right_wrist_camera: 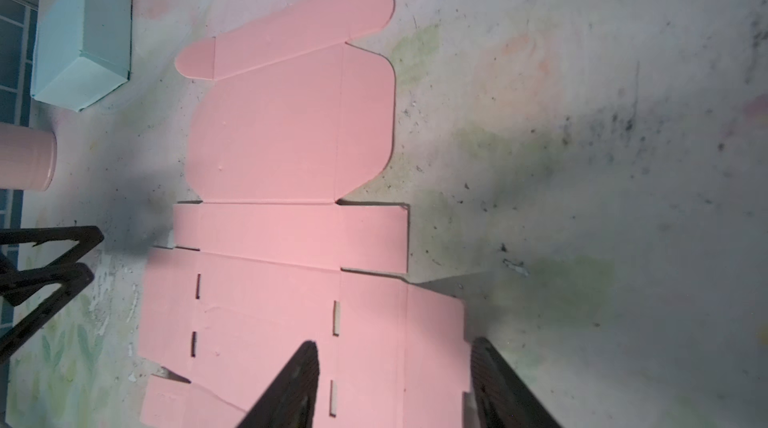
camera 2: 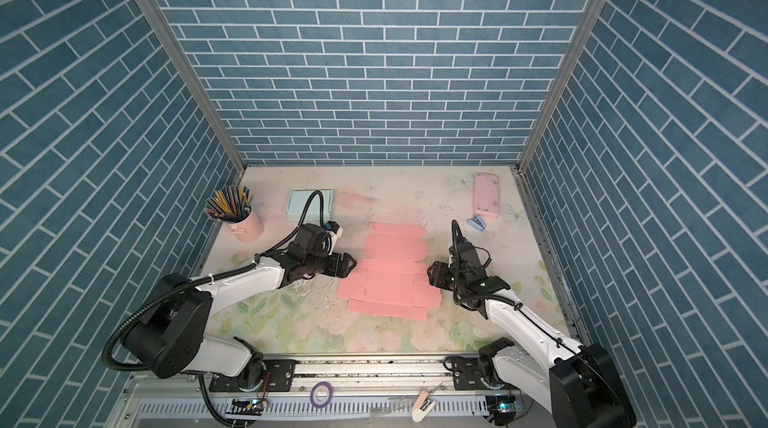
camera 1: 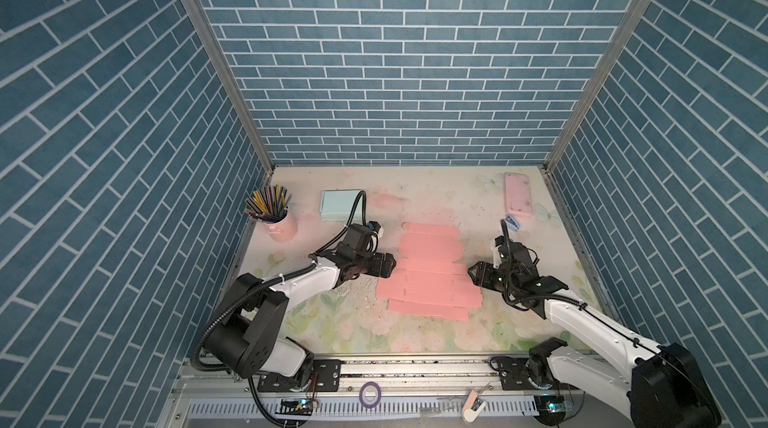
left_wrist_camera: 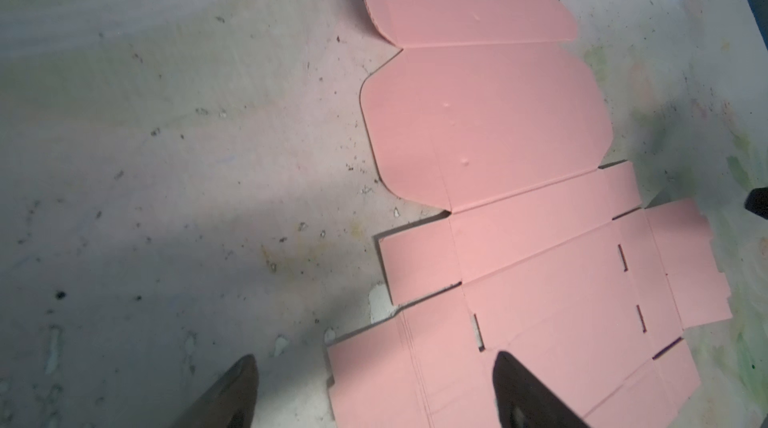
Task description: Fold the paper box
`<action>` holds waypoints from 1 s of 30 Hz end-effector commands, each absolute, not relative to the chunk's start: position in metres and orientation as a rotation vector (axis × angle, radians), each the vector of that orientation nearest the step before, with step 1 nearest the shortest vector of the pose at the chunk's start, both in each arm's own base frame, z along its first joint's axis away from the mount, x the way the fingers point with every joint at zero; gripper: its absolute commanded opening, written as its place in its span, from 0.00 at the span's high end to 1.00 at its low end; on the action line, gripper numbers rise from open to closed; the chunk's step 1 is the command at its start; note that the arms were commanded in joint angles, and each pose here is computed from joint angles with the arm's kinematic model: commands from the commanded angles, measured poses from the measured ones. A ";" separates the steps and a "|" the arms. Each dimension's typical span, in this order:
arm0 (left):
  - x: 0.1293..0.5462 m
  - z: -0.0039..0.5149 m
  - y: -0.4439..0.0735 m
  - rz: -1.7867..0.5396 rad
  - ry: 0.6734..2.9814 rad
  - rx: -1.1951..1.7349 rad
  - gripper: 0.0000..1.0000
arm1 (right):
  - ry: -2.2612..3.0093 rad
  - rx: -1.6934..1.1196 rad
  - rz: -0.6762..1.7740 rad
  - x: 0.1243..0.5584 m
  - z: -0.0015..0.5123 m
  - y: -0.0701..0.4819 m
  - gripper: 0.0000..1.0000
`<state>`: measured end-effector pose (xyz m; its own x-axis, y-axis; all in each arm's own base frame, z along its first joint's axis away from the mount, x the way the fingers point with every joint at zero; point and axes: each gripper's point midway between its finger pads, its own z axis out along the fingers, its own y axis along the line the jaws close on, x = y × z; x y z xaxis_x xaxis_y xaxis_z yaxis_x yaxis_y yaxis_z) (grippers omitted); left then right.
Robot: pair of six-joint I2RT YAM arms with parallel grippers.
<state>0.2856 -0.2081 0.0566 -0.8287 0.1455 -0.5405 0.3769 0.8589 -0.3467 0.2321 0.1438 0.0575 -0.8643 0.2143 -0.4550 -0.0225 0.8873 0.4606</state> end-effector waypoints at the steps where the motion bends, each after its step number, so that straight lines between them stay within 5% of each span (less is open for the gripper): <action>1: 0.268 0.049 -0.201 -0.629 2.552 0.384 0.19 | 2.591 0.175 0.631 0.215 0.040 0.140 0.40; 4: 0.266 0.048 -0.208 -0.675 2.550 0.406 0.46 | 2.609 0.123 0.563 0.212 0.050 0.134 0.41; 11: 0.271 0.050 -0.215 -0.706 2.533 0.409 0.75 | 2.579 0.001 0.457 0.199 0.082 0.128 0.44; 23: 0.313 0.032 -0.227 -0.588 2.587 0.434 0.83 | 2.681 -0.273 0.316 0.158 0.057 0.160 0.66; 30: 0.302 0.015 -0.217 -0.553 2.626 0.406 0.84 | 2.642 -0.150 0.341 0.165 0.041 0.153 0.71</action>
